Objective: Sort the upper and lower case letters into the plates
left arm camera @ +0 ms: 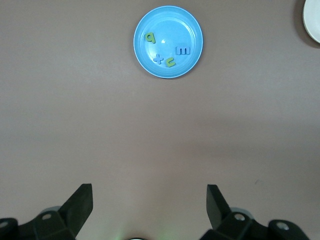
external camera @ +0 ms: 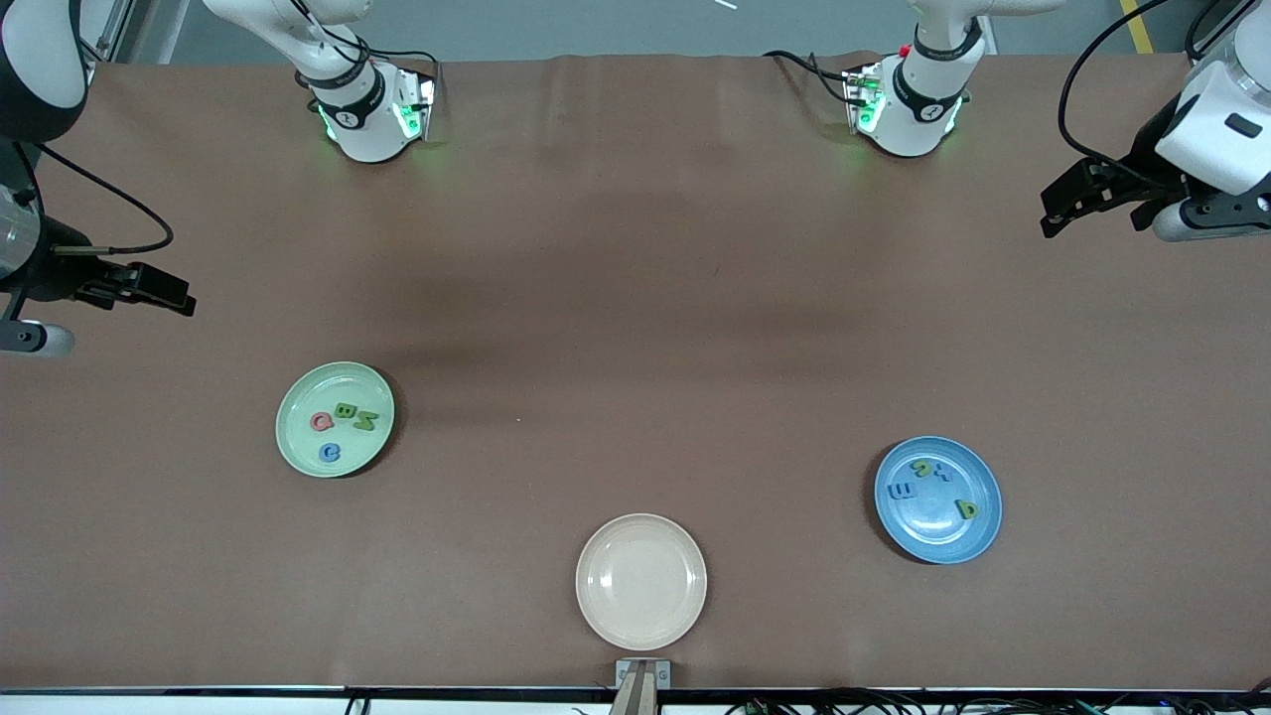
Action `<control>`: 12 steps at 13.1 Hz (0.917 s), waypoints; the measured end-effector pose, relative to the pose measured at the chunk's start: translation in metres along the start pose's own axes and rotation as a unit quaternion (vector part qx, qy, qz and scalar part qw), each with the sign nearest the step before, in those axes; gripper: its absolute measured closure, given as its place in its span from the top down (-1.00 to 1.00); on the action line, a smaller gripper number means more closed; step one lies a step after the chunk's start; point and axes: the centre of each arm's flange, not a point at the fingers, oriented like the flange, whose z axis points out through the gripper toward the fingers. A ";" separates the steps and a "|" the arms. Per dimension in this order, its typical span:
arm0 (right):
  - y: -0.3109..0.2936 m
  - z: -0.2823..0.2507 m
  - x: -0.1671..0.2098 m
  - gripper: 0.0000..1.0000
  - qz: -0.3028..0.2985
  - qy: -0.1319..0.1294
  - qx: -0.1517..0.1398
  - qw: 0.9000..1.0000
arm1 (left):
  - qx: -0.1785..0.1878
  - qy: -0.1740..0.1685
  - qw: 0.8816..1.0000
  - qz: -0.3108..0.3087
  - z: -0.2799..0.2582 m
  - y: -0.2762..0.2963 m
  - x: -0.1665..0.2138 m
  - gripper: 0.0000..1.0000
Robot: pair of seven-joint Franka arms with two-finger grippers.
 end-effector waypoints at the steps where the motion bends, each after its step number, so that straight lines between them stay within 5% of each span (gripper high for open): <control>1: 0.001 0.000 0.000 1.00 -0.001 0.000 0.000 1.000 | 0.000 0.001 1.000 0.000 0.000 0.000 0.000 1.00; 12: 0.008 0.001 -0.013 1.00 -0.005 0.016 0.003 1.000 | 0.002 0.030 1.000 0.007 0.000 0.004 0.008 1.00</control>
